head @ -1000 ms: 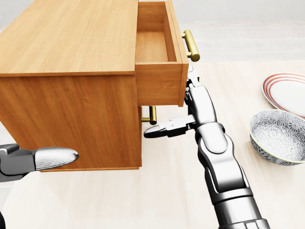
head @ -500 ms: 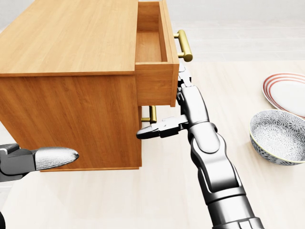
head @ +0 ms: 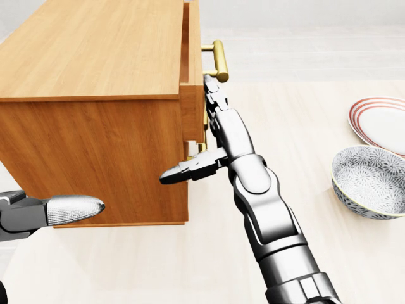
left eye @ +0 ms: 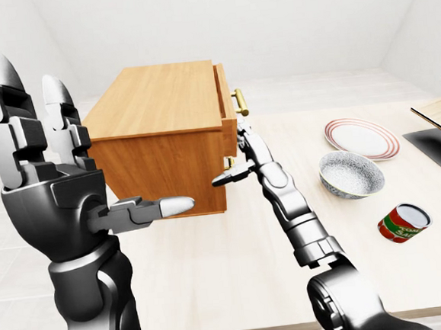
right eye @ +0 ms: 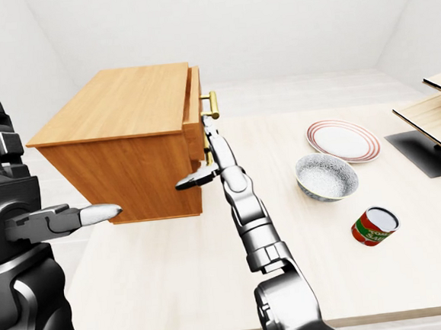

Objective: Close the top drawer of the cabinet.

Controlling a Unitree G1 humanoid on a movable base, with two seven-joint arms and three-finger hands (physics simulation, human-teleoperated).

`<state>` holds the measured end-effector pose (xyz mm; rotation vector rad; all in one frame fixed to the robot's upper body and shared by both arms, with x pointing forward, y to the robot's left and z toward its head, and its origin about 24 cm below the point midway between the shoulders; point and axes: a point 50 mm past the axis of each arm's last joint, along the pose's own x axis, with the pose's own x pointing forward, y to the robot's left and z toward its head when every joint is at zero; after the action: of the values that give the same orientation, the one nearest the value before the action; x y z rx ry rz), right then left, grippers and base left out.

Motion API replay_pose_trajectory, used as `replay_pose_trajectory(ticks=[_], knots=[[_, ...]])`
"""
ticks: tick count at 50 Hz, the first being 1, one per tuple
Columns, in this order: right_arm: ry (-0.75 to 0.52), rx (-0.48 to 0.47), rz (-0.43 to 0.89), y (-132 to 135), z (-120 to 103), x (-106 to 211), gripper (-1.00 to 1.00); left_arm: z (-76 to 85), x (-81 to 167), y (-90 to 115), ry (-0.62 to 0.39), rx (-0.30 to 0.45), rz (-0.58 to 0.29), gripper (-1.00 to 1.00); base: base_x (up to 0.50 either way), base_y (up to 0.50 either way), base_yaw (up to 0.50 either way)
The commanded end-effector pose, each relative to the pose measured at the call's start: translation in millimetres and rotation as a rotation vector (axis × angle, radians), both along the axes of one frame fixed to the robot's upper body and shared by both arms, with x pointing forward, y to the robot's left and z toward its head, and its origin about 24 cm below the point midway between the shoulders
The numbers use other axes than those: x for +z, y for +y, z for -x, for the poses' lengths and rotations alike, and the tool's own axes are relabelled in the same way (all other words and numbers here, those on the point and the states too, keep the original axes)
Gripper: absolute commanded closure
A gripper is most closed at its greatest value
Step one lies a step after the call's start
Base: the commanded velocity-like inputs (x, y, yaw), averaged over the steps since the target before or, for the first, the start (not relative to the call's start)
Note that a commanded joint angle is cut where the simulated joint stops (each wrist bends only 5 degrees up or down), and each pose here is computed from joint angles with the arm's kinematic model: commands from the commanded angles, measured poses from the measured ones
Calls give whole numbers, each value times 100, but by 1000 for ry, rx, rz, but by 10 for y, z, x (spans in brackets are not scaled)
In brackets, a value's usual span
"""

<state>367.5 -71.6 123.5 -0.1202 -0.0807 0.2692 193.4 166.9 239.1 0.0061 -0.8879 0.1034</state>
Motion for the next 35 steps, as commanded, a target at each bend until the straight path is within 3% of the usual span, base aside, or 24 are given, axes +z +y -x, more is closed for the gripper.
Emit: replay_pose_trajectory(ticks=[1,11,35], knots=[[63,122,17,286,-35,-44,-100,-4,-1,-2,1,-2,0,-100,0,0,0],[60,164,7,427,-90,-13,-100,-4,-4,1,3,-1,1,-100,0,0,0],[64,187,8,480,-96,-23,-100,-8,-1,-3,1,-3,1,-100,1,0,1]])
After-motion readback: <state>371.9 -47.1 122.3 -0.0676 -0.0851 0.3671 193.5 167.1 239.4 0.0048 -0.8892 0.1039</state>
